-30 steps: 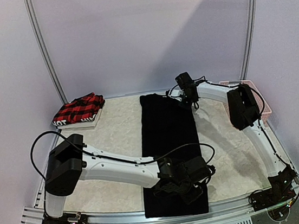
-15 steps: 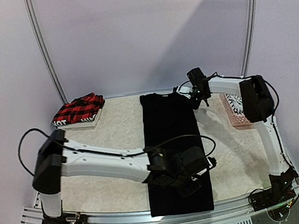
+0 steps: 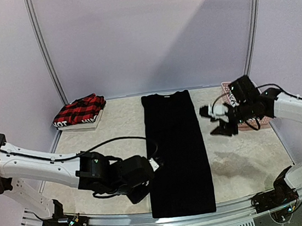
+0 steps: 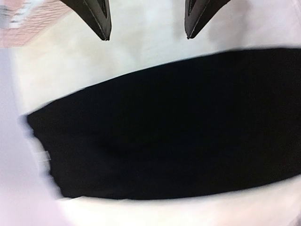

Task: Fold and stack the mixed laundry pile
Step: Rotate the rectangle-folded T-shirt at the center of the board, then pick up the rectangle-folded T-shirt from the center of the board.

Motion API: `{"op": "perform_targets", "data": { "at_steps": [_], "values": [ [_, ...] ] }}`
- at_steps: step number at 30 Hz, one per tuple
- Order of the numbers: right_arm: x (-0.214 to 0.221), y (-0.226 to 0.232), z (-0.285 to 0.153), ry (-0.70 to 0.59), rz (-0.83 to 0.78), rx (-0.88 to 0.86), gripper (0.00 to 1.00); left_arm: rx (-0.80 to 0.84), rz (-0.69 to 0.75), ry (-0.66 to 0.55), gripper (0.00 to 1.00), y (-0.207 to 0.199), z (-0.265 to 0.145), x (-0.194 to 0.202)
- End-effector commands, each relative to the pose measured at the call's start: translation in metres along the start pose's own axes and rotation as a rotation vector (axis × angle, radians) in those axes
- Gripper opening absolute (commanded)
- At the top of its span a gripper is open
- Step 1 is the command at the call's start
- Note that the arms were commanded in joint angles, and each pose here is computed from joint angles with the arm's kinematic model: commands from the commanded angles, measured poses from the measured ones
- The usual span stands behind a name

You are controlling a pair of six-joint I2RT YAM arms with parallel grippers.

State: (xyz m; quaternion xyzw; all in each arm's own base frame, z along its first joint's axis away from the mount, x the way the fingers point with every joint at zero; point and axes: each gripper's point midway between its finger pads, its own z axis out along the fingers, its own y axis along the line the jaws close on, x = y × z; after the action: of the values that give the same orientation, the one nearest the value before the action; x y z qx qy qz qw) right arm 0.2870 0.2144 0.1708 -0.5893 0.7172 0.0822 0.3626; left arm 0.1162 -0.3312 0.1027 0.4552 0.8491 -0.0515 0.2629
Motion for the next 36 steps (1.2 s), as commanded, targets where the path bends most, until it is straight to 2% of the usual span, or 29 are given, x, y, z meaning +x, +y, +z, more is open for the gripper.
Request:
{"op": "perform_targets", "data": {
  "at_steps": [1, 3, 7, 12, 17, 22, 26, 31, 36],
  "values": [
    [0.040, 0.101, -0.002, 0.095, -0.116, -0.259, 0.52, 0.163, -0.427, -0.066, 0.51, -0.007, 0.006, 0.011],
    [0.046, 0.128, -0.005, 0.104, -0.142, -0.324, 0.50, 0.215, -0.554, -0.058, 0.52, -0.010, 0.016, 0.020],
    [0.046, 0.184, -0.014, 0.101, -0.320, -0.440, 0.50, 0.312, -0.726, -0.021, 0.52, -0.024, 0.033, 0.037],
    [0.054, 0.218, -0.017, 0.123, -0.468, -0.506, 0.50, 0.417, -0.897, -0.003, 0.51, -0.040, 0.046, 0.042],
    [0.062, 0.242, -0.010, 0.127, -0.667, -0.491, 0.50, 0.427, -1.014, 0.026, 0.50, -0.044, 0.054, 0.048],
    [0.064, 0.259, 0.007, 0.088, -0.849, -0.405, 0.47, 0.405, -1.054, 0.070, 0.48, -0.048, 0.058, 0.054],
    [0.059, 0.260, 0.017, 0.047, -0.927, -0.319, 0.45, 0.350, -1.054, 0.123, 0.47, -0.046, 0.058, 0.064],
    [0.062, 0.265, 0.020, 0.034, -0.982, -0.325, 0.44, 0.325, -1.090, 0.159, 0.44, -0.044, 0.061, 0.077],
    [0.068, 0.274, 0.026, 0.048, -1.034, -0.344, 0.42, 0.366, -1.086, 0.208, 0.44, -0.055, 0.063, 0.082]
  ]
}}
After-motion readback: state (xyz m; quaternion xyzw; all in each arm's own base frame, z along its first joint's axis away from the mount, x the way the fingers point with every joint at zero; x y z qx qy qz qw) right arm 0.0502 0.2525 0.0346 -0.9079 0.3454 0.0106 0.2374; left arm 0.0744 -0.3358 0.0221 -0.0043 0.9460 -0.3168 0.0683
